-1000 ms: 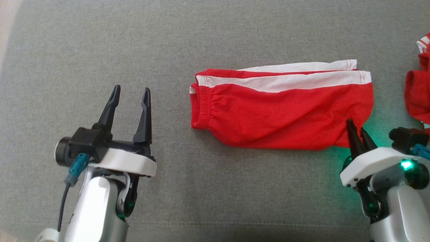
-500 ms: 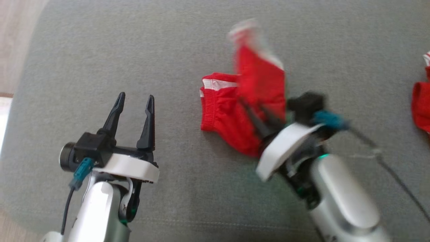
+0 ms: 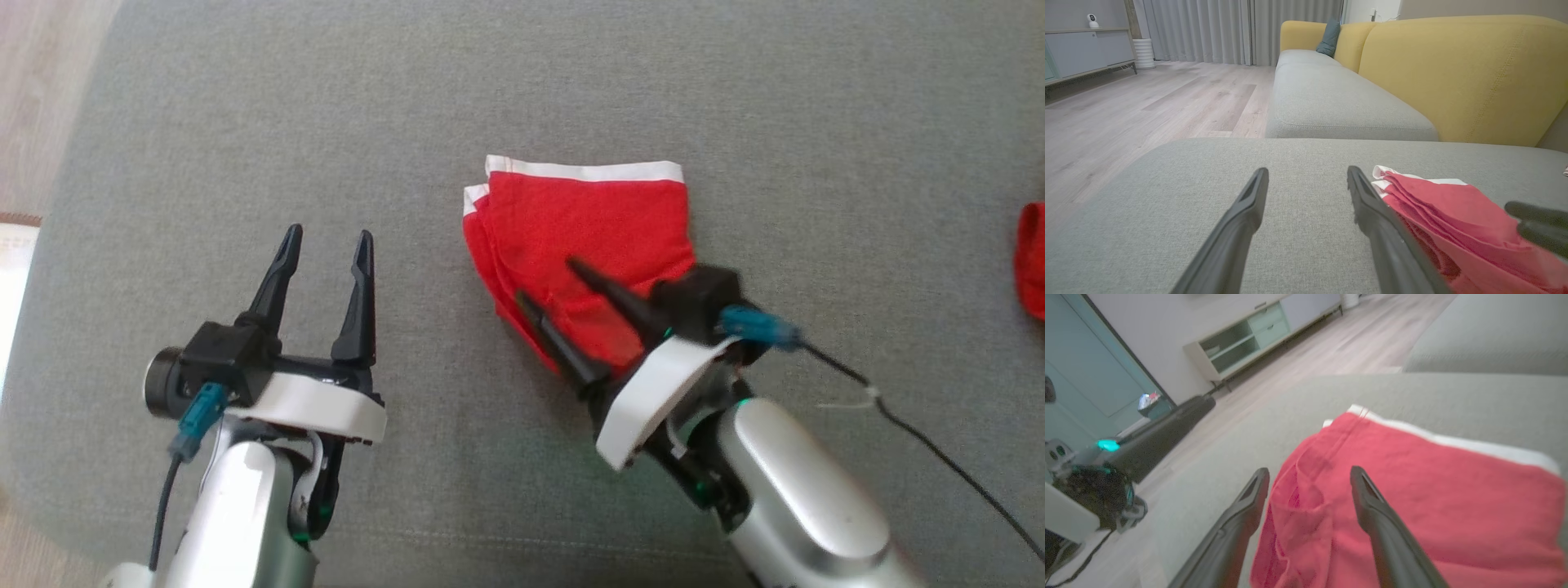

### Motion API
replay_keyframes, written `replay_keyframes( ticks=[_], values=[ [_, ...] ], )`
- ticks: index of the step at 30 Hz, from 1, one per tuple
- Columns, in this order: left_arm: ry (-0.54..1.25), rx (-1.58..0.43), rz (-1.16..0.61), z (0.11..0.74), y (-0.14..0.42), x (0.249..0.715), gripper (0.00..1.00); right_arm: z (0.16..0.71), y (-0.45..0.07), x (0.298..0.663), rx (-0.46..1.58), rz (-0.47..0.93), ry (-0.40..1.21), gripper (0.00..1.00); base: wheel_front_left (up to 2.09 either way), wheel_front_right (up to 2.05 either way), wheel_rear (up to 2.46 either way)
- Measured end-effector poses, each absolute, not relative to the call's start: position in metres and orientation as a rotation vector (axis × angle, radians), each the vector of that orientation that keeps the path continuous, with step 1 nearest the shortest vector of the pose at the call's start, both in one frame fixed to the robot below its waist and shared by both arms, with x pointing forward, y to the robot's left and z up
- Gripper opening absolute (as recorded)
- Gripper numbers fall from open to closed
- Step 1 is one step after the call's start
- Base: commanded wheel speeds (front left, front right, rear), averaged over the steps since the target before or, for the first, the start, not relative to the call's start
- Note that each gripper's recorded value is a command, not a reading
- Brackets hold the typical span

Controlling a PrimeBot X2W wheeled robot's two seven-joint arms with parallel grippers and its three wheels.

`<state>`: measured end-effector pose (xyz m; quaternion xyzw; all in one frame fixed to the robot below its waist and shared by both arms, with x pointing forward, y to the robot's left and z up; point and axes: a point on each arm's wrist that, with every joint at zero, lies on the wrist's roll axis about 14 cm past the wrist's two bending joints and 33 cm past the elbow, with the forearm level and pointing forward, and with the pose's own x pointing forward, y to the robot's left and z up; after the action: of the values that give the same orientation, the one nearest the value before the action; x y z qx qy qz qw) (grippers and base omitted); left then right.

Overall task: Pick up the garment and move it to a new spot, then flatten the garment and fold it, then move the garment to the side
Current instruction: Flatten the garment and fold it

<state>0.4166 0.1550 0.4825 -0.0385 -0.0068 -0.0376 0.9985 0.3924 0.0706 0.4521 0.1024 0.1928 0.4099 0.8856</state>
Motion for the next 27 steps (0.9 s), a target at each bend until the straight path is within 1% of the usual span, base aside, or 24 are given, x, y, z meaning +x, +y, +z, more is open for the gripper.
replay_keyframes(
  ticks=[2, 5, 8, 11, 15, 19, 23, 27],
  values=[
    [-0.017, -0.078, -0.080, 0.483, 0.153, 0.417, 1.00, 0.467, 0.065, 0.402, 0.234, 0.828, 0.328, 1.00, 0.00, 0.00, 0.00],
    [-0.023, -0.077, -0.086, 0.485, 0.151, 0.419, 1.00, 0.490, 0.044, 0.423, 0.242, 0.747, 0.206, 1.00, 0.00, 0.00, 0.00],
    [-0.030, -0.078, -0.086, 0.488, 0.149, 0.420, 1.00, 0.513, 0.008, 0.445, 0.224, 0.628, 0.084, 1.00, 0.00, 0.00, 0.00],
    [-0.032, -0.079, -0.095, 0.488, 0.146, 0.421, 1.00, 0.522, -0.039, 0.460, 0.184, 0.483, 0.018, 1.00, 0.00, 0.00, 0.00],
    [-0.014, -0.079, -0.104, 0.482, 0.144, 0.417, 1.00, 0.504, -0.099, 0.454, 0.138, 0.304, 0.051, 1.00, 0.00, 0.00, 0.00],
    [-0.007, -0.076, -0.112, 0.479, 0.142, 0.417, 1.00, 0.488, -0.138, 0.435, 0.110, 0.189, 0.097, 1.00, 0.00, 0.00, 0.00],
    [-0.011, -0.076, -0.121, 0.480, 0.140, 0.419, 1.00, 0.485, -0.152, 0.424, 0.108, 0.147, 0.109, 1.00, 0.00, 0.00, 0.00],
    [-0.010, -0.075, -0.128, 0.480, 0.138, 0.421, 1.00, 0.486, -0.154, 0.422, 0.111, 0.139, 0.111, 1.00, 0.00, 0.00, 0.00]
  ],
)
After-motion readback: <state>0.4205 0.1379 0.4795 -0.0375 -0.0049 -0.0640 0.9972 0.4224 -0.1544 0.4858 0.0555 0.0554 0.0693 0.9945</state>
